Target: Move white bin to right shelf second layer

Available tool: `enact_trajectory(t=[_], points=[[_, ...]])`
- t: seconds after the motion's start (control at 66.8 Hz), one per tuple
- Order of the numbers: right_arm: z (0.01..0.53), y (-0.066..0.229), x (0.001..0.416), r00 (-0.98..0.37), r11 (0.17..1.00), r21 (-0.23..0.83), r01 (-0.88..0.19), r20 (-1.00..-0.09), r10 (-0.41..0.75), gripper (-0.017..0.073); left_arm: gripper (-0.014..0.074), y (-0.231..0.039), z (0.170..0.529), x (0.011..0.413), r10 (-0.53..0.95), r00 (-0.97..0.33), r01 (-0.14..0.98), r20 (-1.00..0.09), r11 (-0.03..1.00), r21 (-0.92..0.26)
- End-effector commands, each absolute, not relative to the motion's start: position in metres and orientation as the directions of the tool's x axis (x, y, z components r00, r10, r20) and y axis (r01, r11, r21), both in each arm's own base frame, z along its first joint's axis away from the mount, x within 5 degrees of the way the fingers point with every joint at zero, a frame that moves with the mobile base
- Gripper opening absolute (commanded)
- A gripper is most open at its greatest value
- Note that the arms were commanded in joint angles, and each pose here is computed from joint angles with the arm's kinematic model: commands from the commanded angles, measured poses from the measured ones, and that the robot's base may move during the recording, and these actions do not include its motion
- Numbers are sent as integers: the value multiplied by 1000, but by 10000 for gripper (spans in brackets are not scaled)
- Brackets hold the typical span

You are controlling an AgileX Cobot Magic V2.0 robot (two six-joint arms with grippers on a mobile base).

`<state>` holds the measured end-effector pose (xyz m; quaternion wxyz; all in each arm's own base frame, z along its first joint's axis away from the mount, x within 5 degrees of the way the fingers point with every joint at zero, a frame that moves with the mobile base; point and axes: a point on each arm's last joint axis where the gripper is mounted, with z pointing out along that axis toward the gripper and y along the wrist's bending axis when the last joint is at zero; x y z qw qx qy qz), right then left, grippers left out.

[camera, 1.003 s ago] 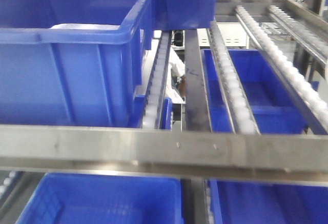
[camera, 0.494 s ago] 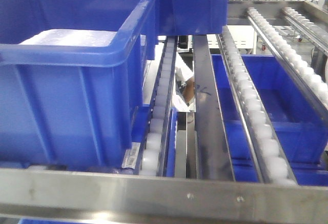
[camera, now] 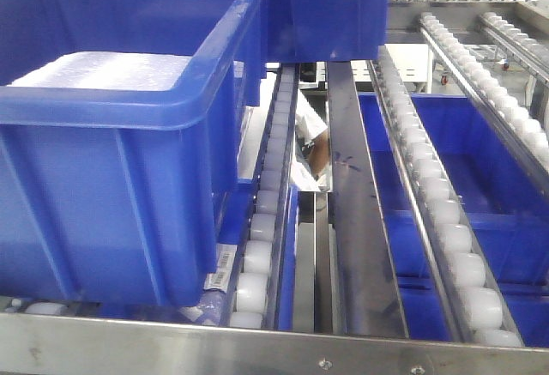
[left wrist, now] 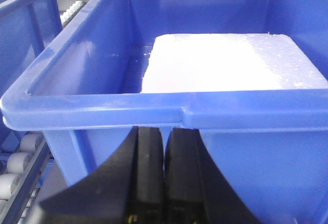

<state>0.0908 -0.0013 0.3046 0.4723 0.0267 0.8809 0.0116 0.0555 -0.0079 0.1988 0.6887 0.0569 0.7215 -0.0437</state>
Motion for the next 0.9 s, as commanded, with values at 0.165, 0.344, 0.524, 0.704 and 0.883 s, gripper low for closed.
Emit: enact_trajectory(t=[0.165, 0.344, 0.524, 0.704, 0.883], points=[[322, -2, 95, -447, 998, 50, 38, -893, 62, 41, 85, -8, 195, 56, 10, 19, 145, -1000, 989, 12], [322, -2, 95, -447, 998, 50, 38, -893, 62, 41, 85, -8, 195, 56, 10, 19, 145, -1000, 989, 12], [322, -2, 95, -447, 998, 50, 38, -893, 62, 41, 85, -8, 195, 56, 10, 19, 145, -1000, 989, 12], [322, -2, 95, -447, 998, 52, 38, -892, 64, 41, 85, -8, 195, 56, 10, 19, 145, -1000, 989, 12], [320, -1, 94, -473, 997, 64, 35, -878, 73, 41, 85, -8, 195, 56, 10, 19, 145, -1000, 989, 12]])
